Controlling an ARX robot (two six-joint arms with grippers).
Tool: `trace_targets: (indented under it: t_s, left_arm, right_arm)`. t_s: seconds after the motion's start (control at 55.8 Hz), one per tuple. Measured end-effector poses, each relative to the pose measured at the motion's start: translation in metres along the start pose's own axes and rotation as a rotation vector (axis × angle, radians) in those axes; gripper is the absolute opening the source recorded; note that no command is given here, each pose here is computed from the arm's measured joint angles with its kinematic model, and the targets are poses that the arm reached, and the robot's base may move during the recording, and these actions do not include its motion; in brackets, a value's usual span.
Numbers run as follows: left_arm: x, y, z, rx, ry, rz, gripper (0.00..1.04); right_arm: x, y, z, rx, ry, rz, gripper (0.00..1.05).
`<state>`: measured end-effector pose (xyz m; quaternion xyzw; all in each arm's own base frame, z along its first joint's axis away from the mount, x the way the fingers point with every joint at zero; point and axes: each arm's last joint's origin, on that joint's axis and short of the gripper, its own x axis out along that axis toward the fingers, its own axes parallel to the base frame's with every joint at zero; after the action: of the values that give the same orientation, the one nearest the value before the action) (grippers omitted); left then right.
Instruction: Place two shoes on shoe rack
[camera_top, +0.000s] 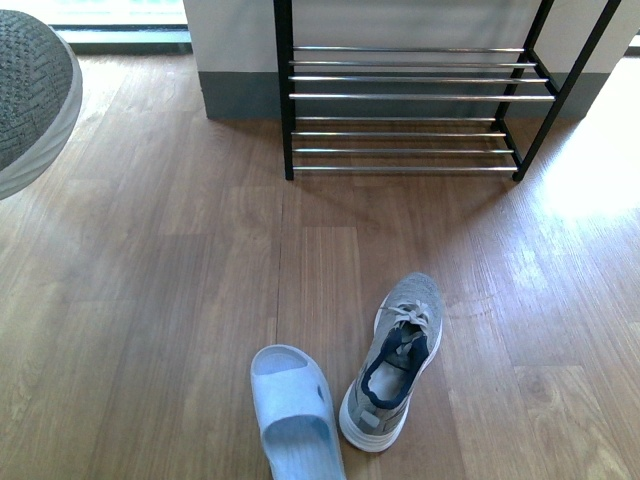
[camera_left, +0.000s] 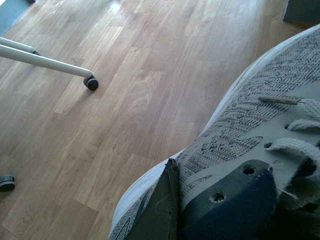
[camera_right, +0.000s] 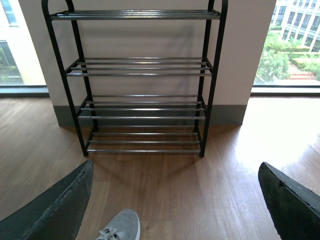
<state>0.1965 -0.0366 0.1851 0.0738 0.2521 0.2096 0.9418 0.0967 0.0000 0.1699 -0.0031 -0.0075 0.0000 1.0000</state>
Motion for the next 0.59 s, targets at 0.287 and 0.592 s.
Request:
trace_targets:
  t_s: [0.287, 0.592]
  left_arm:
    - [-0.009, 0.002, 0.004, -0.099, -0.178, 0.151, 0.01]
    - [-0.047, 0.010, 0.027, -0.043, -0.119, 0.139, 0.01]
  right_arm:
    - [0.000, 0.000, 0.000, 0.000, 0.000, 0.000, 0.96]
    - [0.000, 0.000, 0.000, 0.000, 0.000, 0.000, 0.96]
